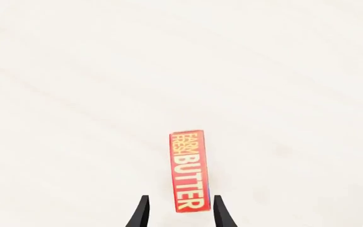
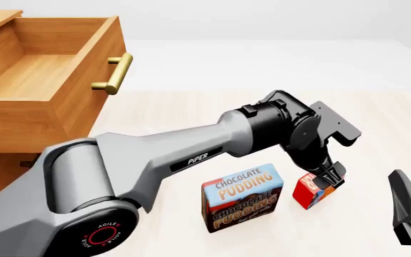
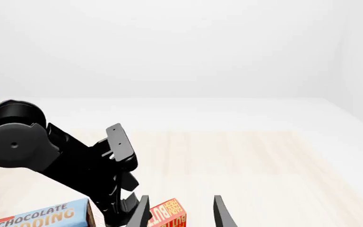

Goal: Put the butter at the back in the top drawer of the cabinet and close it.

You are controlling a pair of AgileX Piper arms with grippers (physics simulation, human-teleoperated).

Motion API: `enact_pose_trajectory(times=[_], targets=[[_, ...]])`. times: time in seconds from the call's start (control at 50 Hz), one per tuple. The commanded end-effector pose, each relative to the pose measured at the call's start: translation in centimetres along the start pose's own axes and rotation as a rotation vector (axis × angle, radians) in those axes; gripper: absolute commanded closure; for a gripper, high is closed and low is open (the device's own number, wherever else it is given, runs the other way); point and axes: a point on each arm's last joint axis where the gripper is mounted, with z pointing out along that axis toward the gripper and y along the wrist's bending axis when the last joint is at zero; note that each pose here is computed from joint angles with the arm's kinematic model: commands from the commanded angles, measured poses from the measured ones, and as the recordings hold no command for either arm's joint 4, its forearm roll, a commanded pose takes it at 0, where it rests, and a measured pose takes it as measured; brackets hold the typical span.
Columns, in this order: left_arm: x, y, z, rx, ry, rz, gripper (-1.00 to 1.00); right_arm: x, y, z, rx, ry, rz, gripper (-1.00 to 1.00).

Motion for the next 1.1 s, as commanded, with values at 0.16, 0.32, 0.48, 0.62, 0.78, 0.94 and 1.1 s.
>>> enact_pose_trajectory(times=[0.16,0.32,0.48,0.62,0.78,0.94,1.1], targets=[[0.0,0.0,0.6,0.001,0.008,-0.006,-1.00,0.0,0.0,0.0,0.000,0.000,0.000,-1.00],[0.1,-0.1,0.9,0.001,0.010,-0.006,-1.00,0.0,0.0,0.0,0.000,0.000,0.000,-1.00],[0.1,-0.1,1.1,0.002,0.011,-0.007,-1.00,0.0,0.0,0.0,0.000,0.000,0.000,-1.00],[0.1,-0.1,1.3,0.001,0.014,-0.011,-1.00,0.0,0.0,0.0,0.000,0.000,0.000,-1.00],[0.1,-0.2,1.6,0.003,0.017,-0.012,-1.00,0.0,0.0,0.0,0.000,0.000,0.000,-1.00],[0.1,-0.3,2.0,0.005,0.022,-0.014,-1.00,0.0,0.0,0.0,0.000,0.000,0.000,-1.00],[0.1,-0.5,2.2,0.007,0.025,-0.016,-1.00,0.0,0.0,0.0,0.000,0.000,0.000,-1.00]])
